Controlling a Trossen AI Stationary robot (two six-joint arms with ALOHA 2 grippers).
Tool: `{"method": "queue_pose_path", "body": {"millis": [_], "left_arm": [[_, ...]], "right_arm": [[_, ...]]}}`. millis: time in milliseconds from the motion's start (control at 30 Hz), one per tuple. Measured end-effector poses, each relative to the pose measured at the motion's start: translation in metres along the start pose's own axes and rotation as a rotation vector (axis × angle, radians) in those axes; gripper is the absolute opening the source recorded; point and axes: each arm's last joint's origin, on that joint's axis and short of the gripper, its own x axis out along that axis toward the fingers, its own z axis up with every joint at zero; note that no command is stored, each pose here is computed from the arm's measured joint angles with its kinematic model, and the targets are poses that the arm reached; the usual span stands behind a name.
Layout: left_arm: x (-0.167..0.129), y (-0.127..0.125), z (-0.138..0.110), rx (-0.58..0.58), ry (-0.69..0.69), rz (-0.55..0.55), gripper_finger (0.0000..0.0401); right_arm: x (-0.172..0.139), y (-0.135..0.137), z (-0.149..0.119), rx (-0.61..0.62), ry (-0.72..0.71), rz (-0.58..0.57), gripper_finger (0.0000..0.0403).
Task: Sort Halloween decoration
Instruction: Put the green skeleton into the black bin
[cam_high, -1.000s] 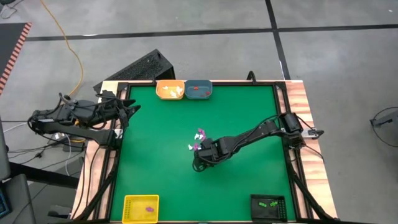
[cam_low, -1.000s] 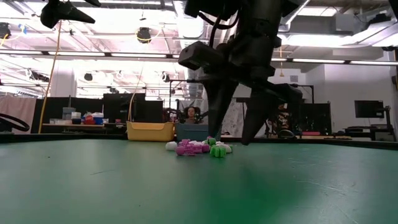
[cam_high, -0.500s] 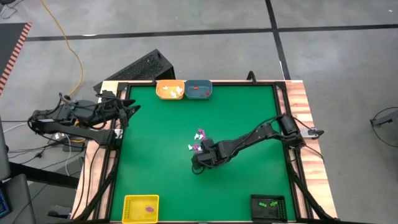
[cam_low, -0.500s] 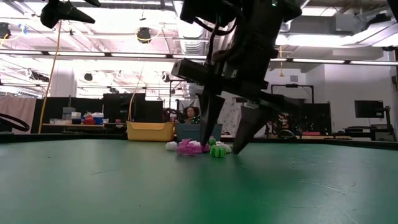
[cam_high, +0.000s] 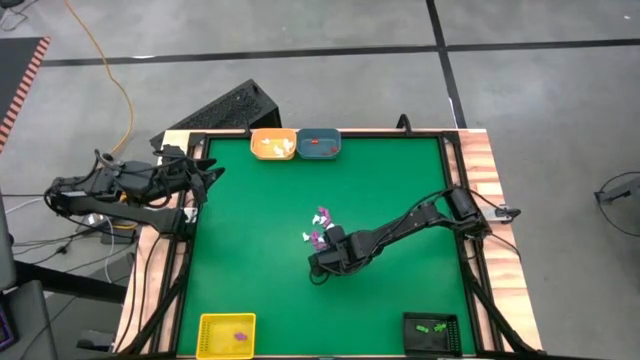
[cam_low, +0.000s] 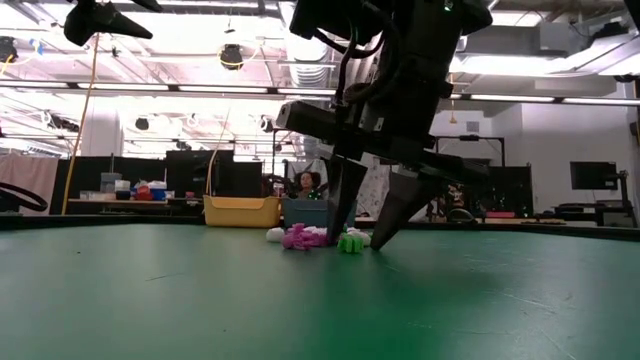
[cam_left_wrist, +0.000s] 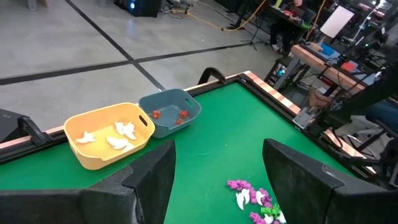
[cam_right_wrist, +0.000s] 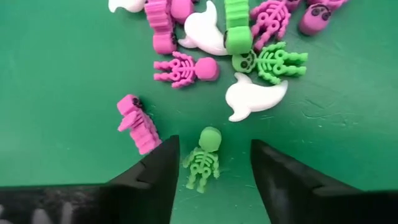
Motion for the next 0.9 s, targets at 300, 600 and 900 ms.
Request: {"method": "queue_pose_path", "body": {"millis": [300, 600, 900], "left_arm": [[0.0, 0.0, 0.0, 0.001, 0.002, 0.003, 0.0231], [0.0, 0.0, 0.0, 0.0, 0.003, 0.003, 0.0231], [0.0, 0.0, -0.001, 0.002, 0.005, 0.005, 0.0231]], "right_arm": [[0.0, -0.001, -0.003, -0.048, -0.007, -0.014, 0.0115], [-0.002, -0.001, -0.009, -0.063, -0.004, -0.008, 0.0064], [-0.016, 0.005, -0.019, -0.131, 0.047, 0.012, 0.0054]]}}
